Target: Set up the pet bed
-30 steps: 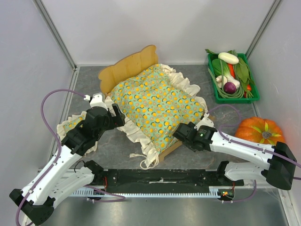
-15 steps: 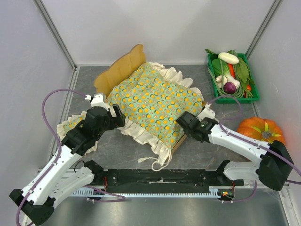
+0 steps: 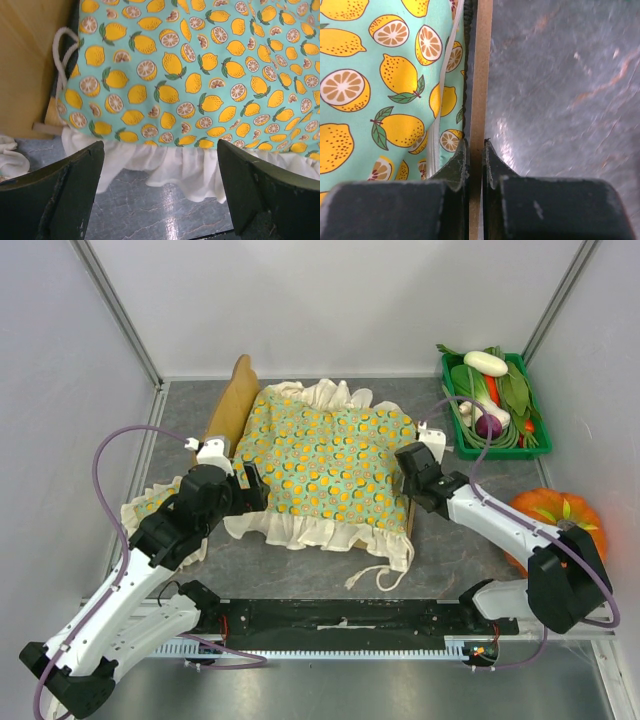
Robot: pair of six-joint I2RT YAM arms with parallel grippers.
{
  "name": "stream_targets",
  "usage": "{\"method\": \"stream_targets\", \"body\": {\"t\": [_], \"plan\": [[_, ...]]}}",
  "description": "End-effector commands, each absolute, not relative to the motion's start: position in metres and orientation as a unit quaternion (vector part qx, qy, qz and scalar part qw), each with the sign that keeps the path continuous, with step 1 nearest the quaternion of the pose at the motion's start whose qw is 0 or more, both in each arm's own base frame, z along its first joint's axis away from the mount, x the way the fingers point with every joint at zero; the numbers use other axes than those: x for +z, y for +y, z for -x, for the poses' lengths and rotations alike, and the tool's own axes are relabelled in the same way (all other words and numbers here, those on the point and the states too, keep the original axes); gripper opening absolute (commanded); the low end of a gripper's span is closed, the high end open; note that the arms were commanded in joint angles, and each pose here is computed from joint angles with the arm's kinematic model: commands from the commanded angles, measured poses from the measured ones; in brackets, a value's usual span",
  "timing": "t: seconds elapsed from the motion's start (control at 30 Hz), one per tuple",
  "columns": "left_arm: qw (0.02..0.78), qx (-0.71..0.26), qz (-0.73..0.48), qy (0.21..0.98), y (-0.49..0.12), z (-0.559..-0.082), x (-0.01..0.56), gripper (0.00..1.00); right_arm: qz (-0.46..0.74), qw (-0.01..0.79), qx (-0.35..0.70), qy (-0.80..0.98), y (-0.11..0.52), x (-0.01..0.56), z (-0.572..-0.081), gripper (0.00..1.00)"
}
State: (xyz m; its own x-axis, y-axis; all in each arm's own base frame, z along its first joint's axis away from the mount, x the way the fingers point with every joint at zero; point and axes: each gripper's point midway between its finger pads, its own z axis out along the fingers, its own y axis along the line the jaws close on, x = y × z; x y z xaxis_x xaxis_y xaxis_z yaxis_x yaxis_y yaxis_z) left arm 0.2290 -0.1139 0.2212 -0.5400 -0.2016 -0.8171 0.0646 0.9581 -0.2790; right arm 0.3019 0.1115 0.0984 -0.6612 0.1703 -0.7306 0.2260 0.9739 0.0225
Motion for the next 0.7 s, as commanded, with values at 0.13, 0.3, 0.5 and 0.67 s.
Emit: {"method": "stream_targets", "body": {"t": [0.13, 0.3, 0.5, 0.67], "plan": [[0.526, -0.186, -0.022, 0.83, -0.128, -0.229, 0.266, 1.0, 0.085, 0.416, -0.073, 0.903, 0.1, 0.112, -0.364, 0.0], [0.522, -0.21, -0.069, 0.824, -0.144, -0.227, 0.27, 1.0, 0.126, 0.419, -0.086, 0.895, 0.093, 0.123, -0.406, 0.0], [0.514, -0.225, -0.107, 0.821, -0.156, -0.226, 0.271, 0.99, 0.179, 0.424, -0.107, 0.881, 0.09, 0.13, -0.439, 0.0], [0.524, -0.234, -0.125, 0.809, -0.159, -0.224, 0.278, 0.99, 0.225, 0.428, -0.131, 0.865, 0.082, 0.138, -0.453, 0.0]]}}
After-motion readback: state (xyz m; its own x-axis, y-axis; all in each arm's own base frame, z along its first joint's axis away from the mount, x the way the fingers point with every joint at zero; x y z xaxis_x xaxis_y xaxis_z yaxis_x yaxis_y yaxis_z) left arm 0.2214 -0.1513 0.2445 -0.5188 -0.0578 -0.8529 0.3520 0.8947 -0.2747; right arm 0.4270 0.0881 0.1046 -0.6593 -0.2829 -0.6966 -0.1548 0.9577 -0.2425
